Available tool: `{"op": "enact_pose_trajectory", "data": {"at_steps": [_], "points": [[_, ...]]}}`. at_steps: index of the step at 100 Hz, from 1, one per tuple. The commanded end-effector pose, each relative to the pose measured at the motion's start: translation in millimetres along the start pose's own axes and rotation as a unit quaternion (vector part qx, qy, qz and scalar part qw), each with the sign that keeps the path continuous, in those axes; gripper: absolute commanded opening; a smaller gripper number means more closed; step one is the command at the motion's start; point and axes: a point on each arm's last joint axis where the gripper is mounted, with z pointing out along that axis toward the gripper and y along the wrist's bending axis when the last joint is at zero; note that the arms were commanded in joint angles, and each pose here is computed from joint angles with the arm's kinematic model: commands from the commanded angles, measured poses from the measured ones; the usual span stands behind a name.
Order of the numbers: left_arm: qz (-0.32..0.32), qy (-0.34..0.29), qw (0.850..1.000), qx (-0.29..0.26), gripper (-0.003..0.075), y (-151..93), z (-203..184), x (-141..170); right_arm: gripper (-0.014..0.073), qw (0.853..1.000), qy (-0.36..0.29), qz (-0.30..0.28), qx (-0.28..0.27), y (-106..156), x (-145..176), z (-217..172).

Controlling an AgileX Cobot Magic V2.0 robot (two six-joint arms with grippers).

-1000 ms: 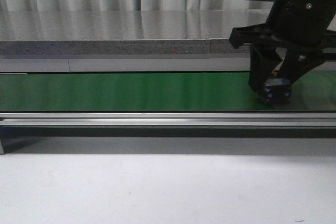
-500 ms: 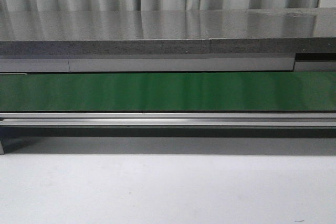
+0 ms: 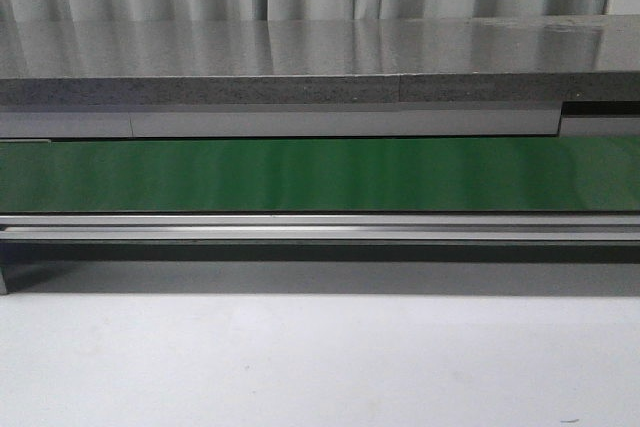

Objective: Move button from left to right
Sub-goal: 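Lower the right gripper onto the button at the belt's end and grasp it, then carry the button over the green bin and open the right gripper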

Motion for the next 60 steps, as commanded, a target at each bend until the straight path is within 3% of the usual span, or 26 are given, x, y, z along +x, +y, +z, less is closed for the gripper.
{"op": "enact_pose_trajectory", "data": {"at_steps": [1,30,60], "points": [[-0.002,-0.046,0.999,0.001,0.0005,-0.3,-1.1,-15.7,0.0162,0.999,-0.040,-0.004,0.015,-11.3,-10.6,-8.7],[-0.002,-0.046,0.999,0.001,0.0005,-0.3,-1.1,-15.7,0.0163,1.000,0.001,0.002,-0.007,-2.8,-9.4,35.4],[-0.002,-0.046,0.999,0.001,0.0005,-0.3,-1.1,-15.7,0.0173,1.000,0.013,0.014,-0.022,1.2,-7.8,45.3]]}}
